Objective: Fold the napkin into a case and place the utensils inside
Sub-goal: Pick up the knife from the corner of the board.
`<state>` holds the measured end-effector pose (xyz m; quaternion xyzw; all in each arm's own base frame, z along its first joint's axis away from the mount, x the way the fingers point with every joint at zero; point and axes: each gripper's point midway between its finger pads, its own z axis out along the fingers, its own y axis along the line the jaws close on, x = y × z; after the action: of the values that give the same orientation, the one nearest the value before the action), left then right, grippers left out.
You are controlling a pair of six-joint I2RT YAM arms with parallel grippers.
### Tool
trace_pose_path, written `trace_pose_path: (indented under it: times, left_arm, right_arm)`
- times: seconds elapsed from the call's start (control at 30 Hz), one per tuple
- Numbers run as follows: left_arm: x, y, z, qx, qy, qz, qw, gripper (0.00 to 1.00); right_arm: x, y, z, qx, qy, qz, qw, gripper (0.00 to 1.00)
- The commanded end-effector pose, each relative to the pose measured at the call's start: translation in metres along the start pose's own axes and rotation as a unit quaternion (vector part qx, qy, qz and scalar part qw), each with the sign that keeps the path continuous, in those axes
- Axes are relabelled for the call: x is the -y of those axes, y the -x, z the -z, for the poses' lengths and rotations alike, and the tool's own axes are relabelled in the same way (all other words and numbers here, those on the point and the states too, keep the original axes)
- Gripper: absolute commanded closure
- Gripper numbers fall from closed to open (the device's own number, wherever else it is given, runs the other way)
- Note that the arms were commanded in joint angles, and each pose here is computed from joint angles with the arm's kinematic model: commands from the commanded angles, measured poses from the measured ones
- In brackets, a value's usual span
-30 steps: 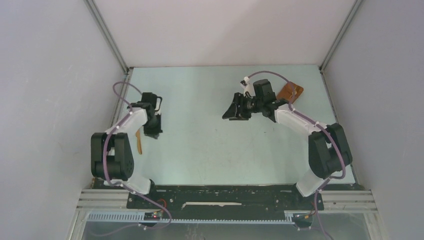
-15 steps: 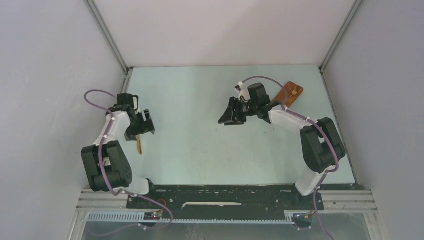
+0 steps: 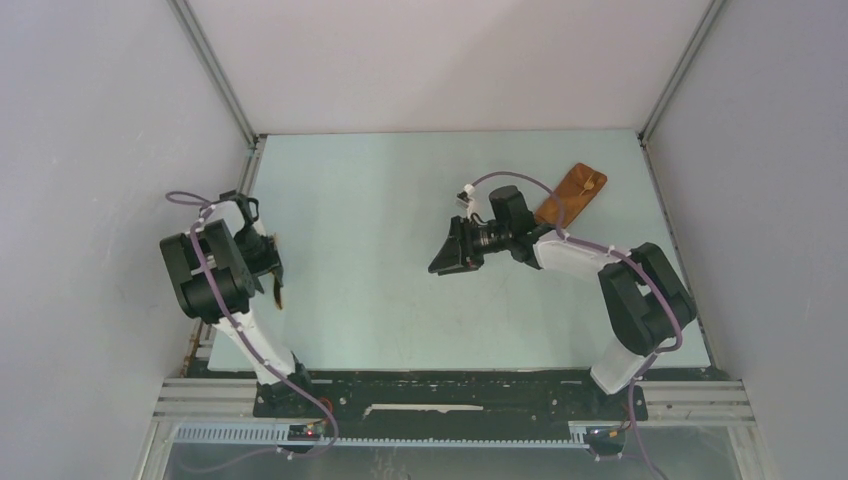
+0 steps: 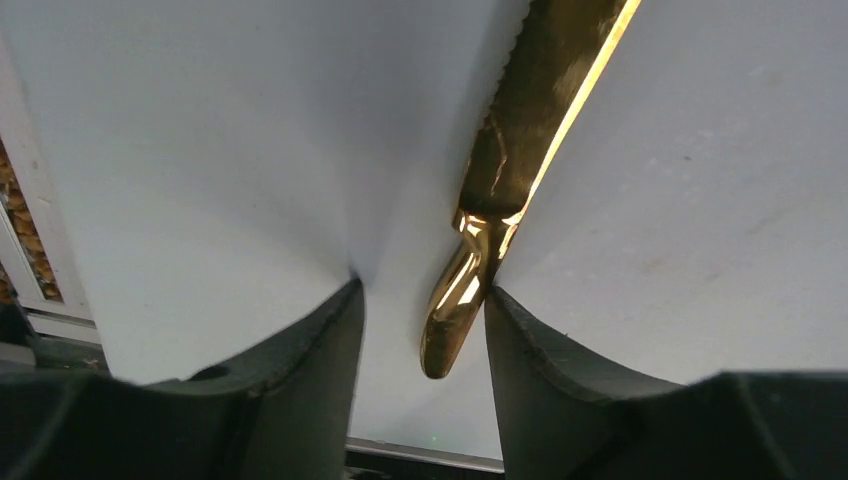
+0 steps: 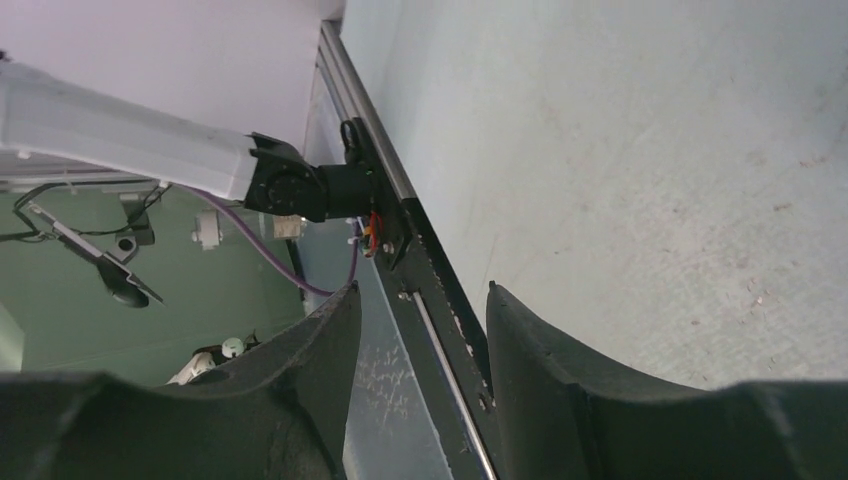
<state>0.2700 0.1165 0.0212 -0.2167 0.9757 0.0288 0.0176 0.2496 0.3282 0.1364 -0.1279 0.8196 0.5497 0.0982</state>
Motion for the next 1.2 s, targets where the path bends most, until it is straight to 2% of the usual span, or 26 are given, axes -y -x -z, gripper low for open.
trace_pose_path:
  times: [0.0,0.17,0.43,0.53,0.57,0.7,0.77,0.97,1.17]
  left_arm:
    - [0.000,0.005,-0.004,-0.018,-0.005,-0.024,1.000,0.49]
    - [0.003,0.014,-0.005,-0.016,-0.012,-0.038,0.999,0.49]
    - [0.012,0.015,-0.005,-0.029,0.014,-0.070,0.997,0.59]
    - [0.013,0.014,-0.005,-0.031,0.012,-0.074,0.997,0.70]
    - [0.014,0.014,-0.005,-0.029,0.011,-0.075,0.997,0.85]
    - [0.025,0.012,-0.004,-0.020,0.003,-0.090,0.996,0.93]
    - [0.032,0.011,0.000,-0.006,0.006,-0.096,0.995,1.00]
    - [0.072,0.006,0.029,0.055,-0.019,-0.103,0.993,1.00]
    - [0.114,-0.016,0.045,0.090,-0.054,-0.128,0.986,1.00]
  right_arm:
    - [-0.032,0.015,0.012,0.026,0.049,0.045,0.997,0.43]
    - [-0.028,0.017,0.012,0.026,0.054,0.037,0.997,0.44]
    - [-0.030,0.017,0.013,0.028,0.054,0.039,0.997,0.45]
    - [-0.030,0.018,0.013,0.029,0.052,0.040,0.997,0.45]
    - [-0.029,0.018,0.014,0.030,0.051,0.040,0.997,0.45]
    - [-0.027,0.019,0.014,0.034,0.045,0.040,0.998,0.45]
    - [-0.023,0.020,0.013,0.037,0.038,0.038,0.998,0.45]
    - [-0.002,0.024,0.010,0.041,0.018,0.015,0.999,0.46]
    - [0.018,0.028,0.005,0.044,0.006,-0.009,0.999,0.46]
